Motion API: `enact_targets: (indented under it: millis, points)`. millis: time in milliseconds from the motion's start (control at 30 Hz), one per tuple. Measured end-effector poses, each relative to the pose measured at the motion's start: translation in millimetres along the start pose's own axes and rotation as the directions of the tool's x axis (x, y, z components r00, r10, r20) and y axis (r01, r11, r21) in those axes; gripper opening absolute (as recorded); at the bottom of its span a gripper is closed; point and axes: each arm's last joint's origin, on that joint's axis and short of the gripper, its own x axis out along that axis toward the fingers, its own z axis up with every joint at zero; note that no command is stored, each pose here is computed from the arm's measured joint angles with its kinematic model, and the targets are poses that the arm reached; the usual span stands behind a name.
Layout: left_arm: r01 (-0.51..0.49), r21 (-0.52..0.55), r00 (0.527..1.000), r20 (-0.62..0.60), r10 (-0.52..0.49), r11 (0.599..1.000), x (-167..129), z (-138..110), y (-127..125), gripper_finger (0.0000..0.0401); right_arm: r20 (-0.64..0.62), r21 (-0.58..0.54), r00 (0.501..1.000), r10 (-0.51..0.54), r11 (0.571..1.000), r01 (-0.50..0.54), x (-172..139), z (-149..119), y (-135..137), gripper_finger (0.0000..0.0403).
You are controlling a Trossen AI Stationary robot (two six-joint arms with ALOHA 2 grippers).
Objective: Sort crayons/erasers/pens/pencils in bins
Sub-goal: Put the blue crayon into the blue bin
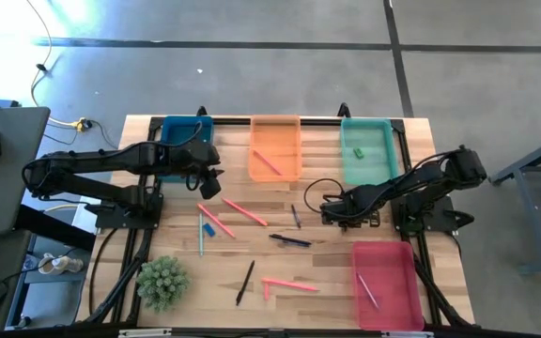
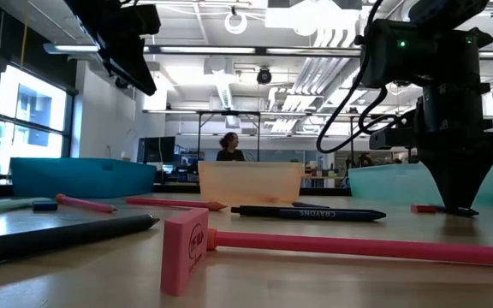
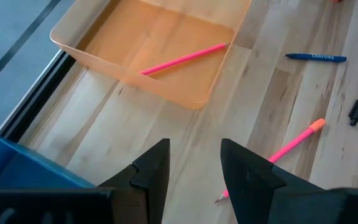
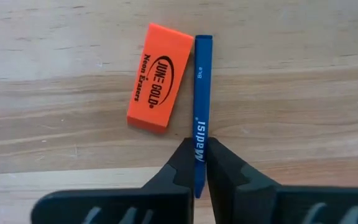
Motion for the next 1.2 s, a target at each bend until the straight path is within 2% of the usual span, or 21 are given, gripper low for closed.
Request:
enact_targets:
  millis: [633,933,1200]
  points:
    - [0.0,0.016,1.0,0.001,-0.001,1.0,0.1,0.1,0.0,0.0131,0.003,-0.01,1.0,0.016,1.0,-0.016,-12.4,-0.7,-8.7,0.0003]
    - [0.01,-0.007,1.0,0.021,-0.01,1.0,1.0,3.0,3.8,0.0131,0.015,-0.046,0.993,0.116,0.992,-0.116,-29.1,-7.0,-12.5,0.0003]
    - [0.093,-0.065,0.994,0.061,-0.089,0.994,3.3,9.0,14.7,0.0131,0.044,-0.078,0.964,0.261,0.963,-0.257,-46.7,-7.1,-13.6,0.0003]
